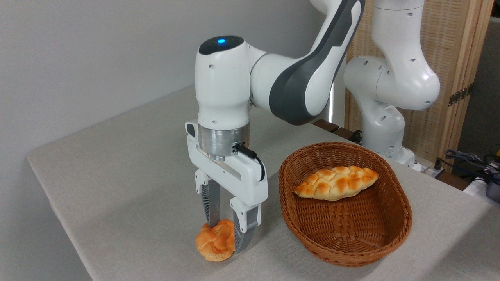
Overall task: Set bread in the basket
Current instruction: 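Close the gripper on the round roll and lift it, then carry the roll over the wicker basket and lower it beside the braided loaf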
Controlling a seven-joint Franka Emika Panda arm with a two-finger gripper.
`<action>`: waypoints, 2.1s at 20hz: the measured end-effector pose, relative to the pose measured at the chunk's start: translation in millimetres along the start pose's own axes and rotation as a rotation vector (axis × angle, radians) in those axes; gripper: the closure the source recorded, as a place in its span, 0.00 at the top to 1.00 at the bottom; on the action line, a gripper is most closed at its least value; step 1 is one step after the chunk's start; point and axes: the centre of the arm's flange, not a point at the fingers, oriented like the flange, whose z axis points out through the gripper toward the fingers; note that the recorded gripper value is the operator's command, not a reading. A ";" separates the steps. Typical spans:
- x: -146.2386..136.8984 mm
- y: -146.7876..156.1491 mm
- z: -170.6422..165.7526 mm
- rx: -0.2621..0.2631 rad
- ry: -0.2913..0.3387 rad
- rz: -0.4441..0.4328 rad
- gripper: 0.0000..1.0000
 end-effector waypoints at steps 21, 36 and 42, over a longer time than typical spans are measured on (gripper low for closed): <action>3.0 -3.2 -3.4 -0.027 -0.024 0.033 0.00; -171.9 -48.1 -98.6 -0.304 -0.024 0.339 0.31; -178.2 -22.2 -60.4 -0.395 -0.035 0.377 0.98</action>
